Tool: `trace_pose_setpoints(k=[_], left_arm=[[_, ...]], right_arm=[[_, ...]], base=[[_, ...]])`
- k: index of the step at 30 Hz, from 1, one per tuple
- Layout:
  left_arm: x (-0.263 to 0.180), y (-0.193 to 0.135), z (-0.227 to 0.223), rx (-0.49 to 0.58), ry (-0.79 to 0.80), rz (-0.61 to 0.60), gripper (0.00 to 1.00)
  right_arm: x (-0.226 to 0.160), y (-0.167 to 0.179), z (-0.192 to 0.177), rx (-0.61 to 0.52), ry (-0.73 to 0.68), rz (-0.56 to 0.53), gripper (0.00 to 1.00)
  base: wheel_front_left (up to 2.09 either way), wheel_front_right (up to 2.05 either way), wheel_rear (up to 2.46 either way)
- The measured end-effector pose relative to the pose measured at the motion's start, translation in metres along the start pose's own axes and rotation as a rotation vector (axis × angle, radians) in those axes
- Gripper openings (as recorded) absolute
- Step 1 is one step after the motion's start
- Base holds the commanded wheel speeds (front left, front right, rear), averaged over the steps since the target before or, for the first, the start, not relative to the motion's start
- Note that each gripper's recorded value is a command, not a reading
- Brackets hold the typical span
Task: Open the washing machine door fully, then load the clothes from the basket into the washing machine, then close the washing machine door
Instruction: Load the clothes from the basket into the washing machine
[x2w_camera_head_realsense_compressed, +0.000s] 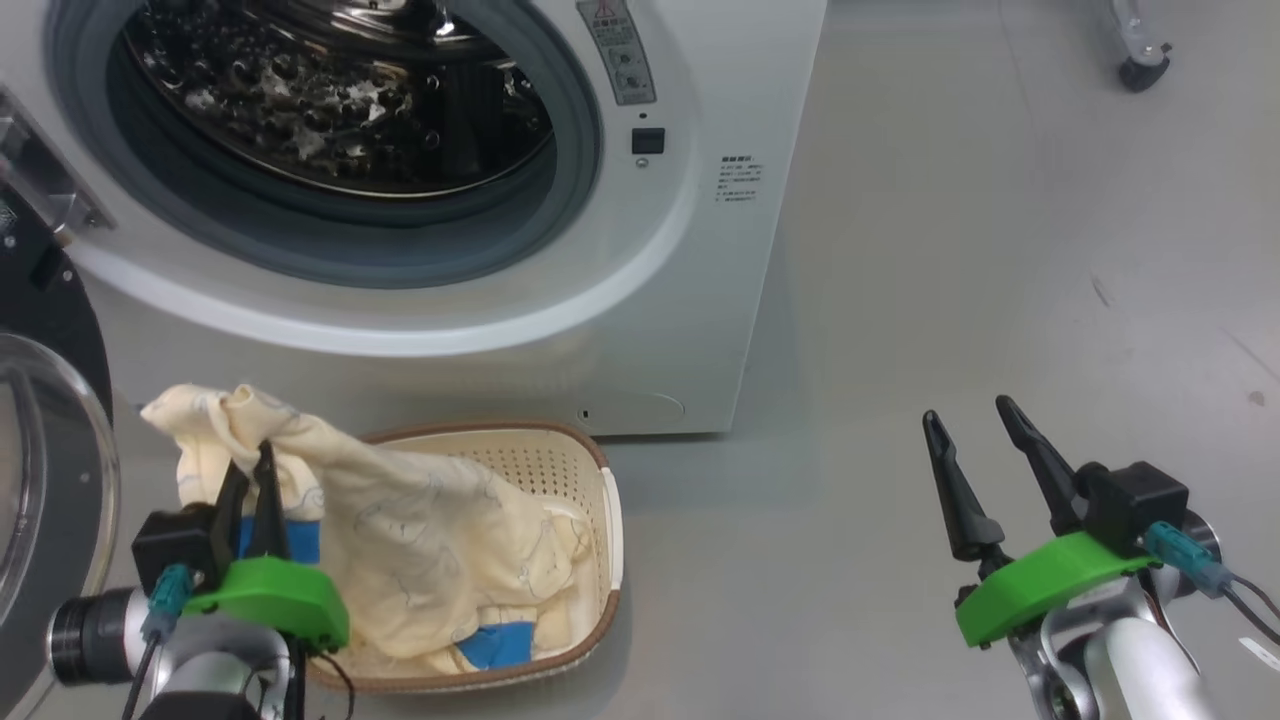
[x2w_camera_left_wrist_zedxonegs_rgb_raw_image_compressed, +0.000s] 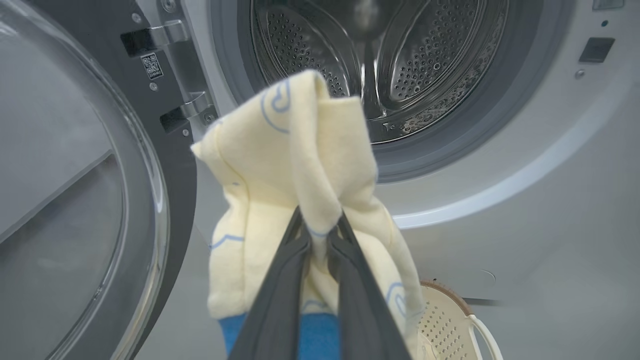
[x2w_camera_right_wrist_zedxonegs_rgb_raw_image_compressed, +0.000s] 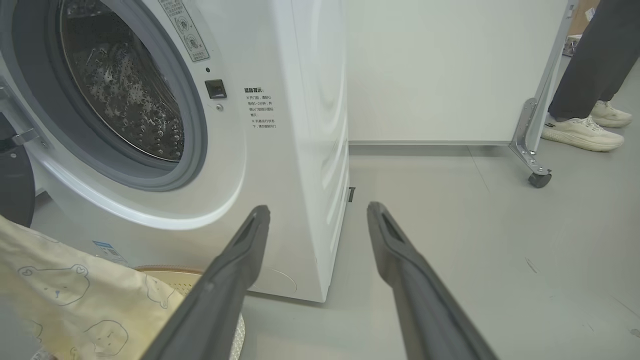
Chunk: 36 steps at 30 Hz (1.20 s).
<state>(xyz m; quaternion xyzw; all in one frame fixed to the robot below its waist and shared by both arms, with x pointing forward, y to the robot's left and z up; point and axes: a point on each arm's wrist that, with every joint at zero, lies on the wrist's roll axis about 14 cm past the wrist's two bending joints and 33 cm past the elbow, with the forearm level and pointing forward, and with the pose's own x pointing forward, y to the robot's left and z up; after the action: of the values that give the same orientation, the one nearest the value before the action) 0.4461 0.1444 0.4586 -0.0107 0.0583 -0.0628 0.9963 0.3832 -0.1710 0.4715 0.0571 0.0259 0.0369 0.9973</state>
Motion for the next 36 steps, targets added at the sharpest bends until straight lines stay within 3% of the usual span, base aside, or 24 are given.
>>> trace_pose_setpoints(k=[17, 36], left_arm=[[-0.070, 0.000, 0.019, 0.000, -0.026, 0.014, 0.00], [-0.072, -0.008, 0.020, 0.008, -0.018, -0.017, 0.00]], right_arm=[[-0.036, 0.012, 0.018, 0.002, -0.032, 0.022, 1.00], [-0.036, 0.013, 0.017, -0.006, -0.020, 0.028, 1.00]], base=[[0.00, 0.00, 0.00], [0.00, 0.00, 0.00]])
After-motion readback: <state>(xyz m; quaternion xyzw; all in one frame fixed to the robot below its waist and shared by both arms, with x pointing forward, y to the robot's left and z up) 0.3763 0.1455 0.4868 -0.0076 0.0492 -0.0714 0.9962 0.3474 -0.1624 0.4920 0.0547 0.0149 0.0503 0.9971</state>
